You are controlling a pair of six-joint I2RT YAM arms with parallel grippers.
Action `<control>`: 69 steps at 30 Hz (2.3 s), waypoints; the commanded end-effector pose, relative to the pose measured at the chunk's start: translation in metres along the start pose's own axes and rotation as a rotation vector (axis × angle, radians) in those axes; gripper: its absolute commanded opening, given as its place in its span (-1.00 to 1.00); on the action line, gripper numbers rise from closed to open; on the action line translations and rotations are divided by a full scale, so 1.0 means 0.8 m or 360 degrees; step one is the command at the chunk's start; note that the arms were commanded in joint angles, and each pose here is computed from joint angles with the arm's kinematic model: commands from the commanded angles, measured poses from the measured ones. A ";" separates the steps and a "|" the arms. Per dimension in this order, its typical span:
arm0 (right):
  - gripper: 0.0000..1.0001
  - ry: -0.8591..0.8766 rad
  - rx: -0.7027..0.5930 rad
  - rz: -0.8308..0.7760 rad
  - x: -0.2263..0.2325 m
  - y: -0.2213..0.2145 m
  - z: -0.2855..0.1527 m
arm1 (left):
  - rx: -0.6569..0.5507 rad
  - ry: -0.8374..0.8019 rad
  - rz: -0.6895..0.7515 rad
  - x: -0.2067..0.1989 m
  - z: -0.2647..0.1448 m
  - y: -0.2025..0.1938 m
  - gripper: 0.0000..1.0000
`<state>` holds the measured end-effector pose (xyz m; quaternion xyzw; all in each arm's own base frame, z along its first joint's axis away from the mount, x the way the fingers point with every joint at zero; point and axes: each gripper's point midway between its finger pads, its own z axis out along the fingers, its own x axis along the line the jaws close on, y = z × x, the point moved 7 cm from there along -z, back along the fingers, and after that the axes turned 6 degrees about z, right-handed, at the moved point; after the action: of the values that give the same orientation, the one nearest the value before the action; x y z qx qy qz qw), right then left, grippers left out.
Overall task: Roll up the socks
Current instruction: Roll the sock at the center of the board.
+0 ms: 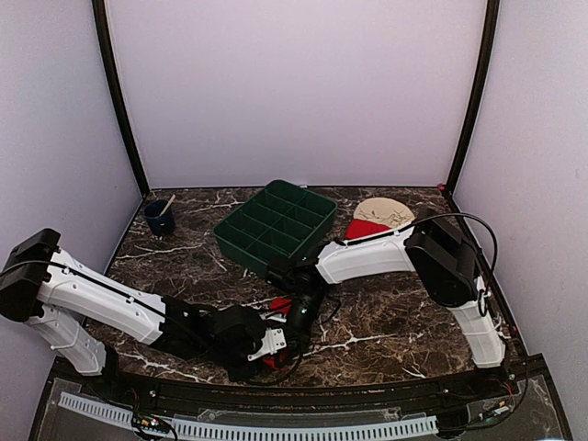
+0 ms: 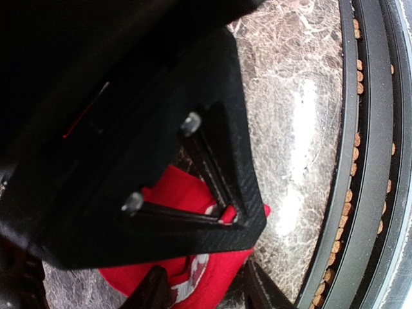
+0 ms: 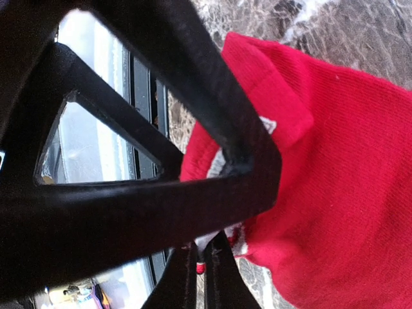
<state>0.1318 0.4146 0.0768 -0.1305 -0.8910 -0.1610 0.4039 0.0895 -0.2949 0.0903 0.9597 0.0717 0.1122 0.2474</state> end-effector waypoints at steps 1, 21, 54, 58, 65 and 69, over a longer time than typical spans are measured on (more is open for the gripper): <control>-1.00 0.0042 -0.0006 -0.0010 0.002 0.003 -0.003 | 0.0044 -0.0032 -0.0012 0.000 0.003 0.001 -0.24; -1.00 0.0003 0.0012 0.0007 0.000 -0.007 -0.003 | 0.0190 -0.0132 -0.0146 0.001 0.009 -0.009 -0.55; -0.70 -0.0066 -0.0019 -0.0001 0.003 -0.008 -0.013 | 0.0387 -0.0236 -0.0363 -0.001 0.033 -0.029 -1.00; -0.58 -0.0075 -0.0049 0.0006 0.004 -0.010 -0.016 | 0.0420 -0.0225 -0.0407 0.003 0.037 -0.034 -1.00; -0.47 -0.0113 -0.0134 0.0026 0.002 -0.018 -0.029 | 0.0452 -0.0209 -0.0527 0.012 0.040 -0.040 -1.00; -0.42 -0.0129 -0.0175 0.0037 0.002 -0.021 -0.037 | 0.0467 -0.0224 -0.0575 0.013 0.042 -0.040 -1.00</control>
<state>0.1493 0.3898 0.0748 -0.1691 -0.8917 -0.1868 0.3760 0.0931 -0.3257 0.0855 0.9587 0.1264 -0.0145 0.2545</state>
